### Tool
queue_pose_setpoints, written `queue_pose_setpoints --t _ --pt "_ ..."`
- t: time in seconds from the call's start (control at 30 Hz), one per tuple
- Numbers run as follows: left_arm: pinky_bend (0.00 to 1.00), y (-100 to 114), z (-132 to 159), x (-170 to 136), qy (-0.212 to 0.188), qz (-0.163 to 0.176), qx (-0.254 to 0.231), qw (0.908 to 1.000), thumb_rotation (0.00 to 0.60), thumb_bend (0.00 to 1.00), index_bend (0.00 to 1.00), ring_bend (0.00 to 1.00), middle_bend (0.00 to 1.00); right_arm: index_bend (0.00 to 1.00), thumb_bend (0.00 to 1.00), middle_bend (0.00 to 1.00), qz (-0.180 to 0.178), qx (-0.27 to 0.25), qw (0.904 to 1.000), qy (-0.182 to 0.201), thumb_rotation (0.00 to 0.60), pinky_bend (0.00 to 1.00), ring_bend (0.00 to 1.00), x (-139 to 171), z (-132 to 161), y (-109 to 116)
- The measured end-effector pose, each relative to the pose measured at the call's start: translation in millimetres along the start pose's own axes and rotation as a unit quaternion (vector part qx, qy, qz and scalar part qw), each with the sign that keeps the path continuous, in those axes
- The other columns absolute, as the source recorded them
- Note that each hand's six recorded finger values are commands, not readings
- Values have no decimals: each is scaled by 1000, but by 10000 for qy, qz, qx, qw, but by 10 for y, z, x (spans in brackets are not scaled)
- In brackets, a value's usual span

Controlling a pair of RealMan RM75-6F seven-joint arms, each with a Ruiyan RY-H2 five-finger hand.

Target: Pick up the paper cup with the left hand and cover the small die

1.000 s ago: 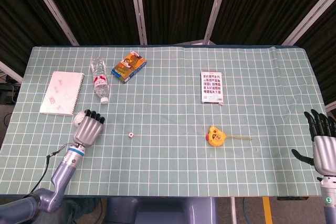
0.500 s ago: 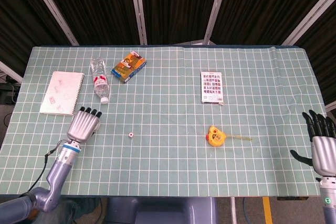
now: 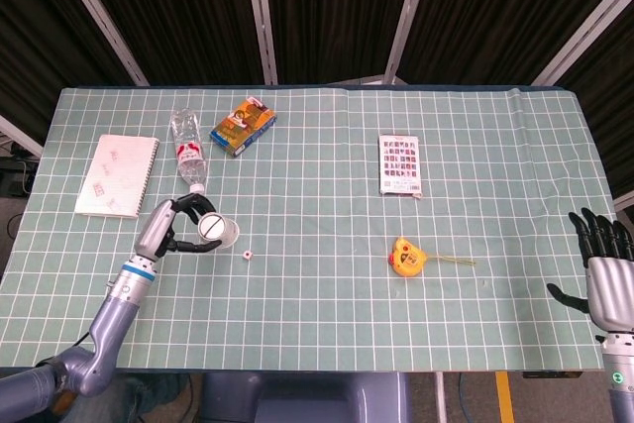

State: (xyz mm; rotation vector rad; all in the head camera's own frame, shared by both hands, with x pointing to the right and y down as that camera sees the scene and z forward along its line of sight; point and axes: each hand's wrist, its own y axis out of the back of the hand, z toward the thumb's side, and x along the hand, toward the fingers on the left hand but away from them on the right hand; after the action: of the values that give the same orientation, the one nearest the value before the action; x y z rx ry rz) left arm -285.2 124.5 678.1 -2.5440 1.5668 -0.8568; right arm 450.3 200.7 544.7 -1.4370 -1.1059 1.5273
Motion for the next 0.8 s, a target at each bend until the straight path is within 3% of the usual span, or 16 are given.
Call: queue_pose_setpoints --t 0.1,0.2,0.4,0.67,0.73,0.8 --pt "485 -178 -72 52 81 -166 -635 9978 600 0 461 421 448 0 0 0 20 9 10000 -4 600 0 0 -3 -2 -12" --pt "485 -382 -151 102 165 -320 -821 9960 600 0 461 421 448 0 0 0 18 9 10000 -18 600 0 0 -6 -11 -12" --pt "485 -546 -249 155 325 -460 -632 9964 600 0 461 422 448 0 0 0 16 -17 10000 -70 600 0 0 -14 -55 0" --pt "480 -603 -361 163 497 -527 -422 9965 600 0 459 417 443 0 0 0 19 -36 10000 -75 600 0 0 -16 -72 9" --pt "440 -614 -392 163 530 -530 -386 9964 600 0 451 406 435 0 0 0 25 -34 10000 -73 600 0 0 -17 -71 5" --pt "324 -625 -429 156 568 -552 -350 9962 600 0 415 348 395 0 0 0 25 -29 10000 -73 600 0 0 -17 -69 3"
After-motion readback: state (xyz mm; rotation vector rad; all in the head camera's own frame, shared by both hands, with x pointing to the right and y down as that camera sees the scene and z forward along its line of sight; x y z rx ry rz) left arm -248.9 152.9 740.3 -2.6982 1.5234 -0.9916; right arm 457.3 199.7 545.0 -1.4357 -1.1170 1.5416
